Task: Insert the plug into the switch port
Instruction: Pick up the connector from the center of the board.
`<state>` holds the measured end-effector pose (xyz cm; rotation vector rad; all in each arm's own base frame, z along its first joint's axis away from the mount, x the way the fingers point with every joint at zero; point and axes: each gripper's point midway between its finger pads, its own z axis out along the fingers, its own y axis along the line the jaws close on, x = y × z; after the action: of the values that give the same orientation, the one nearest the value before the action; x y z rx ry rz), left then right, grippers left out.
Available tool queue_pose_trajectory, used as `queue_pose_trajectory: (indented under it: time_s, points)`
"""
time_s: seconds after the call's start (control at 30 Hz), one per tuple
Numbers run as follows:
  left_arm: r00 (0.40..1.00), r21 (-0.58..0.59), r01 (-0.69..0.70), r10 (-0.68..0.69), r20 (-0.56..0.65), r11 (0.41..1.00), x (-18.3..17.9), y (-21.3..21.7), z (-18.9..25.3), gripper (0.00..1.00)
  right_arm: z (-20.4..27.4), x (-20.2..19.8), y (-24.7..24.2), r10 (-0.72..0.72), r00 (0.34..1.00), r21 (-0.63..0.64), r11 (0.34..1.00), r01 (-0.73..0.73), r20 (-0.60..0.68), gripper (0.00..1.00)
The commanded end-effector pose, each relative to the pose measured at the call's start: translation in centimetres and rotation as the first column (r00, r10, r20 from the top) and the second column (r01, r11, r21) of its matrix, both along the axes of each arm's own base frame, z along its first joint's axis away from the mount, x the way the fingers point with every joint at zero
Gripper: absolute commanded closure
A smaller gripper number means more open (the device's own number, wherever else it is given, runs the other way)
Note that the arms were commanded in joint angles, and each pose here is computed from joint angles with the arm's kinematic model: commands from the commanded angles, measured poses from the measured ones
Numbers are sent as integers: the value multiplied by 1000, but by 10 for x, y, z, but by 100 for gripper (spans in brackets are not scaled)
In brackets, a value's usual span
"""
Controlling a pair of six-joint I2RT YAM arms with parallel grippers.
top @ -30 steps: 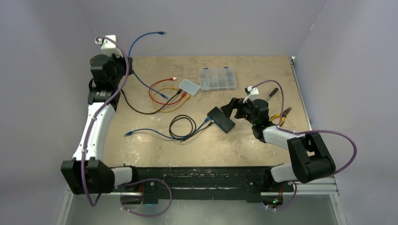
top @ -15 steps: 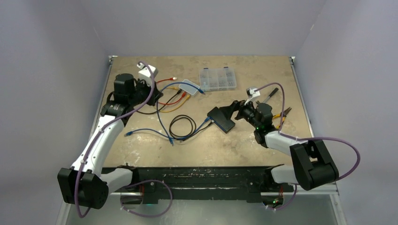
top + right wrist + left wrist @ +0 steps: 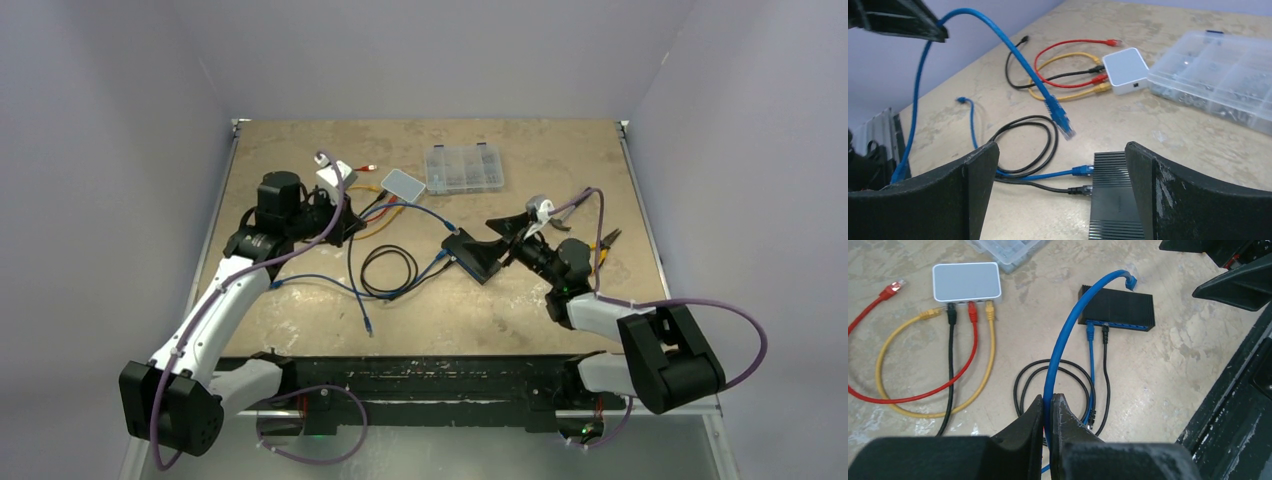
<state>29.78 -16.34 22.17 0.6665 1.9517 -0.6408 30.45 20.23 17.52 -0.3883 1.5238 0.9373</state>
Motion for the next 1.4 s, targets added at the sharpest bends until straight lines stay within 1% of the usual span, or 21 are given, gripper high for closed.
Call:
queue_pose_trajectory:
  time_s: [0.0, 0.07, 0.23, 0.43, 0.57, 0.8, 1.2, 1.37]
  points:
    - [995, -22, 90, -89, 38, 996, -13, -13, 5, 100, 35, -25, 8, 103, 971, 18, 994, -109, 218, 1]
    - [994, -26, 106, -105, 30, 994, -16, -16, 2, 100, 41, -32, 10, 121, 956, 18, 991, -130, 266, 1]
    - [988, -45, 155, -154, 27, 987, -23, -23, 3, 100, 37, -39, 21, 194, 939, -8, 980, -200, 285, 1]
    - [982, -52, 189, -187, 39, 981, -30, -28, 6, 100, 38, -52, 28, 264, 912, -5, 961, -276, 316, 3]
    - [983, -52, 179, -178, 40, 982, -30, -27, 7, 100, 35, -49, 28, 260, 915, -20, 963, -267, 308, 7]
    - [982, -57, 178, -174, 67, 982, -34, -26, 13, 100, 24, -29, 19, 165, 951, -61, 986, -155, 262, 13]
    - [972, -79, 213, -203, 122, 974, -43, -29, 25, 100, 16, -25, 23, 187, 953, -79, 982, -173, 240, 22]
    - [970, -85, 221, -210, 127, 972, -44, -30, 27, 100, 16, -27, 24, 200, 949, -83, 979, -185, 245, 28]
